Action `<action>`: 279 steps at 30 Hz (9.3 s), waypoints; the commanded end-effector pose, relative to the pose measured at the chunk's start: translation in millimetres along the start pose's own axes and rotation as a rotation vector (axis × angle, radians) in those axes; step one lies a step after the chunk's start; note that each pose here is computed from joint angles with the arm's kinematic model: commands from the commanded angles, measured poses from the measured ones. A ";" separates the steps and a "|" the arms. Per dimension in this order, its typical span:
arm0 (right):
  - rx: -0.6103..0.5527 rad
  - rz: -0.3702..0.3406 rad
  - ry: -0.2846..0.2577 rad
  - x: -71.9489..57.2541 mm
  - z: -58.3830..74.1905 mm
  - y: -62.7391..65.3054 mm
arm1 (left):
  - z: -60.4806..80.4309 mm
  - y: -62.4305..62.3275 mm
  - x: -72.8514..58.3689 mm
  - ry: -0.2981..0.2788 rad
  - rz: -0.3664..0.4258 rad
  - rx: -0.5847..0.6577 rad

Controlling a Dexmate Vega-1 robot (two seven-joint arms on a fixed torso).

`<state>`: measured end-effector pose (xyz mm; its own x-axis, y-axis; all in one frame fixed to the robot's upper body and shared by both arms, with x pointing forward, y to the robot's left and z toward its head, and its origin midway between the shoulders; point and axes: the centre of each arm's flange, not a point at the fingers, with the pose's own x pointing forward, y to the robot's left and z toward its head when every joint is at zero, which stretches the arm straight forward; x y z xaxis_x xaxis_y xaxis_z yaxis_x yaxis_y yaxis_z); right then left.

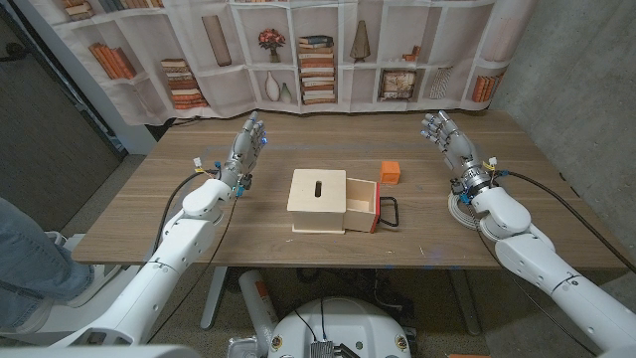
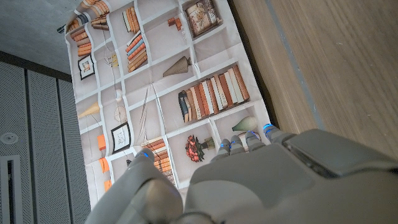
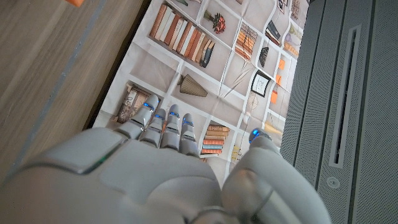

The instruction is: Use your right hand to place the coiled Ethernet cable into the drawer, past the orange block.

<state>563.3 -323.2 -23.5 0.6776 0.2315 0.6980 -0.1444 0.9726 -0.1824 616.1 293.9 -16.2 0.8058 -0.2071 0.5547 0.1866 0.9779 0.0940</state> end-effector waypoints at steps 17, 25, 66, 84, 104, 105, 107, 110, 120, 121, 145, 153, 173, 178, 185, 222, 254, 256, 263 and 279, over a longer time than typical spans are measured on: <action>-0.075 -0.023 -0.016 -26.6 12.5 -5.9 | 7.1 3.9 -6.6 -0.013 0.002 0.016; -0.077 -0.032 -0.020 -36.1 12.8 -8.9 | 9.8 3.6 -8.7 -0.014 0.005 0.023; -0.155 -0.081 -0.034 -73.6 18.3 -21.0 | 18.7 0.5 -14.9 -0.024 0.009 0.045; -0.236 -0.114 -0.023 -93.9 19.8 -24.3 | 18.1 -5.2 -11.2 -0.016 -0.002 0.047; -0.295 -0.140 -0.003 -116.7 26.3 -28.3 | 21.7 -10.4 -9.2 -0.014 -0.011 0.054; -0.298 -0.143 -0.003 -118.0 26.9 -28.3 | 21.9 -10.8 -8.6 -0.014 -0.013 0.053; -0.307 -0.146 -0.003 -120.6 27.9 -28.3 | 22.6 -11.8 -7.6 -0.015 -0.015 0.056; -0.327 -0.149 -0.003 -124.2 29.4 -28.5 | 23.0 -12.3 -6.2 -0.016 -0.016 0.055; -0.395 -0.162 0.013 -133.4 29.2 -31.1 | 21.3 -16.0 -2.9 -0.016 -0.016 0.050; -0.402 -0.167 0.015 -133.8 29.1 -30.9 | 21.0 -16.4 -2.5 -0.016 -0.016 0.049; -0.540 -0.174 0.025 -145.9 28.6 -21.9 | 23.2 -20.2 6.2 -0.024 -0.026 0.050; -0.597 -0.168 0.037 -148.1 29.1 -18.3 | 21.6 -20.5 8.8 -0.020 -0.030 0.050; -0.737 -0.164 0.064 -154.2 33.3 -11.0 | 19.7 -18.9 6.9 -0.021 -0.028 0.046; -0.785 -0.155 0.068 -154.1 34.6 -8.9 | 18.5 -18.8 6.2 -0.020 -0.026 0.045; -0.832 -0.150 0.087 -157.6 35.0 -6.7 | 16.8 -18.4 5.2 -0.017 -0.023 0.041; -1.083 -0.121 0.167 -165.4 37.1 3.8 | 10.3 -17.9 3.8 -0.002 -0.026 0.038; -1.232 -0.065 0.264 -160.0 36.0 6.0 | 7.4 -15.7 -1.4 0.005 -0.020 0.039; -1.238 -0.061 0.271 -159.6 36.0 6.7 | 6.9 -15.6 -1.2 0.005 -0.020 0.037; -1.246 -0.038 0.290 -158.7 36.5 9.5 | 5.4 -14.6 -1.5 0.006 -0.018 0.032; -1.274 -0.009 0.324 -159.8 33.2 14.4 | 5.3 -12.5 -3.0 0.001 -0.019 0.031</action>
<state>427.6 -348.2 -111.8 0.8271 0.0394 0.5607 0.5344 0.2545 -0.8060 609.0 281.1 -13.9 0.8049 -0.2246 0.5493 0.1828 0.9744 0.1307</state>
